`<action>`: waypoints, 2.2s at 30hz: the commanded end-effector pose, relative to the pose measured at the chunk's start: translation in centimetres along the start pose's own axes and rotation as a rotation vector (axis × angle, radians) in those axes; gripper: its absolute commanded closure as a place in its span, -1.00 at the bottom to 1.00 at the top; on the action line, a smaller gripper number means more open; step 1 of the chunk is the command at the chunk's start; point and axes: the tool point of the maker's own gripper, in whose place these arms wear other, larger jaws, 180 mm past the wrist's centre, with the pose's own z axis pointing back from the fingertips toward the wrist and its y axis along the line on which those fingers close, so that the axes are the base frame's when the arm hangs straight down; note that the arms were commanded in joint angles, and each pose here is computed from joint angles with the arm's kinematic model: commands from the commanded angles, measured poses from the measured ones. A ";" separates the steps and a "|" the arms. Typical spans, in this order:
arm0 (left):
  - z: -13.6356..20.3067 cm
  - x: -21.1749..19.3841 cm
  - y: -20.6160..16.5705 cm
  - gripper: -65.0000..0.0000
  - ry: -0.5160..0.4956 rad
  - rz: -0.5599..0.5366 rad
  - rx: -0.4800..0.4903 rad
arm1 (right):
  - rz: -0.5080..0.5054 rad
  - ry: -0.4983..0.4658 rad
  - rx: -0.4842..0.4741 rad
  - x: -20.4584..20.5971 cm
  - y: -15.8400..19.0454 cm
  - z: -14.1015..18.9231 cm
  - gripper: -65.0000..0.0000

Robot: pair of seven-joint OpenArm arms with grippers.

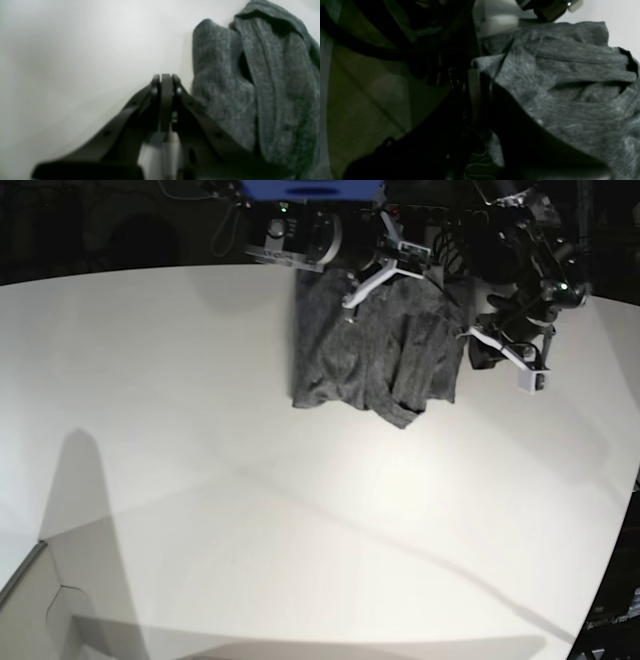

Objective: Layout the t-shirt on the table in an organized manner, then fold the t-shirt properly
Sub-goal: 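Release the shirt and press the folded bundle flat with both grippers, then grasp the bundle edges with both grippers and tuck them under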

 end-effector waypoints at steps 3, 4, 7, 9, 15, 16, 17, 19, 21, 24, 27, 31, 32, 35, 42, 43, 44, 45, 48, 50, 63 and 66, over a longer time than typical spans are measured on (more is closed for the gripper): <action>1.2 2.1 0.6 0.95 -0.081 0.009 -0.030 | 0.015 -0.043 -0.072 2.9 -0.5 -1.2 0.58; 1.5 2.3 0.8 0.95 -0.092 0.018 -0.042 | 0.018 -0.044 -0.072 2.9 -0.5 -1.2 0.50; 2.3 3.2 0.9 0.94 -0.130 0.044 -0.082 | 0.021 -0.058 -0.083 3.4 -0.8 -0.8 0.36; 3.1 4.1 1.0 0.94 -0.156 0.038 -0.100 | 0.027 -0.077 -0.099 4.0 -1.1 -0.2 0.32; 5.3 7.2 -1.3 0.87 -0.264 0.010 -0.170 | -0.002 -0.084 -0.173 3.6 -3.0 1.7 0.17; 5.7 7.9 -2.2 0.78 -0.288 0.008 -0.194 | -0.013 -0.080 -0.199 3.3 -3.9 2.1 0.14; 5.8 8.0 -3.2 0.66 -0.293 0.011 -0.225 | -0.020 -0.078 -0.219 3.2 -4.5 2.5 0.13; 5.6 7.9 -4.8 0.36 -0.273 0.008 -0.271 | -0.033 -0.060 -0.249 2.3 -5.5 3.1 0.13; 4.9 7.0 -6.6 0.04 -0.229 0.002 -0.316 | -0.042 -0.027 -0.282 0.8 -6.6 3.8 0.13; 3.6 6.2 -8.6 -0.22 -0.201 0.004 -0.343 | -0.065 0.001 -0.335 -0.6 -8.5 4.8 0.13; 2.0 4.4 -8.6 -0.25 -0.136 0.049 -0.269 | -0.086 0.020 -0.377 -1.6 -9.8 5.6 0.13; 0.8 4.1 -8.2 -0.25 -0.106 0.047 -0.227 | -0.102 0.034 -0.402 -2.3 -10.5 6.2 0.13; 0.6 4.0 -8.2 -0.25 -0.100 0.047 -0.226 | -0.103 0.035 -0.405 -2.4 -10.6 6.2 0.13; -0.1 3.7 -8.1 -0.25 -0.083 0.065 -0.235 | -0.103 0.036 -0.408 -2.4 -10.7 6.3 0.13; -1.5 1.7 -9.4 -0.24 -0.009 0.070 -0.277 | -0.101 0.036 -0.409 -2.4 -10.8 6.3 0.13; -1.6 1.5 -9.9 -0.24 -0.003 0.062 -0.289 | -0.101 0.036 -0.409 -2.4 -10.8 6.3 0.13; -1.7 1.4 -10.2 -0.24 0.002 0.057 -0.297 | -0.101 0.036 -0.409 -2.4 -10.8 6.3 0.13; -1.7 1.5 -10.6 -0.24 0.000 0.053 -0.304 | -0.101 0.036 -0.409 -2.4 -10.8 6.3 0.13; -1.6 1.8 -10.8 -0.24 -0.010 0.052 -0.307 | -0.101 0.036 -0.409 -2.4 -10.8 6.3 0.13; -1.5 2.0 -10.7 -0.24 -0.016 0.053 -0.303 | -0.101 0.036 -0.409 -2.4 -10.8 6.3 0.13; -2.0 3.1 -12.3 0.72 -0.043 0.061 -0.339 | -0.088 0.059 -0.405 -3.2 -10.8 6.6 0.14; -2.0 3.4 -12.3 1.00 -0.049 0.060 -0.339 | -0.086 0.062 -0.405 -3.3 -10.8 6.6 0.14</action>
